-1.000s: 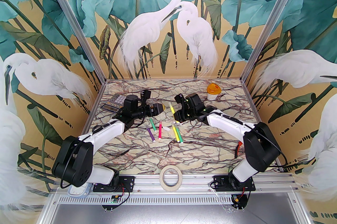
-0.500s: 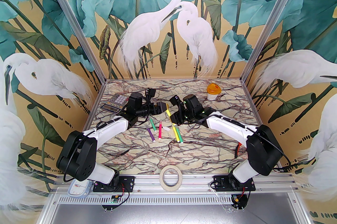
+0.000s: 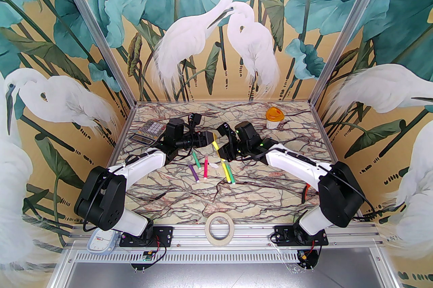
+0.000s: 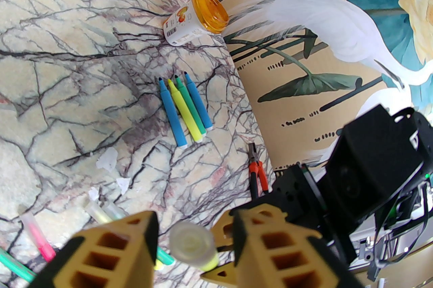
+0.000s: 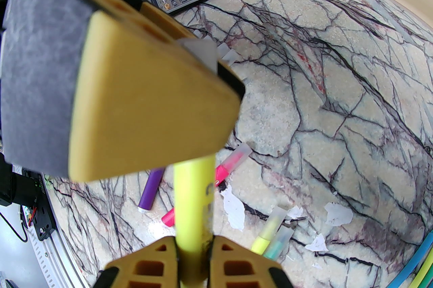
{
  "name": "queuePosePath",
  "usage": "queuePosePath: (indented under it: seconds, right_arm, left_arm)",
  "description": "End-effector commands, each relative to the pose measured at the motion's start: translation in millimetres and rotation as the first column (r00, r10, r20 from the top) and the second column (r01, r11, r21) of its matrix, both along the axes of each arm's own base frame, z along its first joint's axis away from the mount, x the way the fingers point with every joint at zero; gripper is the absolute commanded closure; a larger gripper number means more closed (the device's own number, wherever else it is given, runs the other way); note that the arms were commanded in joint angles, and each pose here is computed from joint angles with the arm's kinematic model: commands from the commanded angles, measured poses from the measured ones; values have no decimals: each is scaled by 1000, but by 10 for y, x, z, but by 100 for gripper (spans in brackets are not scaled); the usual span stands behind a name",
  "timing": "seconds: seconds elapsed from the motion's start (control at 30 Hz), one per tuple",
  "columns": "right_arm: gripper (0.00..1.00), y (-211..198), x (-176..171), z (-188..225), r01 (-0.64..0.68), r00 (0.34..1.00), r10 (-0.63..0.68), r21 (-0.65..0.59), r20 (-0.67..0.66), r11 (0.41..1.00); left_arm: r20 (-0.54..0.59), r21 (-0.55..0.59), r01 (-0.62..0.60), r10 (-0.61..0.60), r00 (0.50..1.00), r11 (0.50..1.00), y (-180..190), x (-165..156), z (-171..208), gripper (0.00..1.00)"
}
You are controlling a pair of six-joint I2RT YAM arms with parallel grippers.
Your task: Open the pen caps
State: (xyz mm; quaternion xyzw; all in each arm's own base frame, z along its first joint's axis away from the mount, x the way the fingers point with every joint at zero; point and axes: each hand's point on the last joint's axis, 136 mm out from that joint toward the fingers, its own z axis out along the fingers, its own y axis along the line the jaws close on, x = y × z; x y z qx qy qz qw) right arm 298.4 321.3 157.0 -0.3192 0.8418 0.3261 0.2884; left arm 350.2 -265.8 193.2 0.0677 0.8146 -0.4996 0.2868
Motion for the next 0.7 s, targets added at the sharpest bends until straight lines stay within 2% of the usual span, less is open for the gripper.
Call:
queuePosePath:
  seconds: [0.0,0.13,0.23,0.43,0.57,0.67]
  right_arm:
    - [100,10,-51,65,-21,999,21,15,24,1000]
    - [100,9,-49,55,-21,999,20,14,25,1000]
    - [100,13,-50,45,-21,999,21,13,24,1000]
    - [99,10,-44,21,-18,1000,17,12,21,1000]
    - [83,14,-25,21,-12,999,12,19,35,1000]
    - [74,29,-3,30,-11,999,9,28,44,1000]
  left_arm:
    - [6,-13,31,-30,1000,999,-72,-1,69,64]
    - [4,-13,29,-29,1000,999,-74,7,71,71]
    - [3,-11,27,-27,1000,1000,-72,13,65,72]
    - [-1,-12,25,-25,1000,1000,-71,14,61,85]
    - [-3,-22,36,-36,999,999,-88,5,92,93]
    - [-6,-34,51,-51,999,998,-106,-16,118,96]
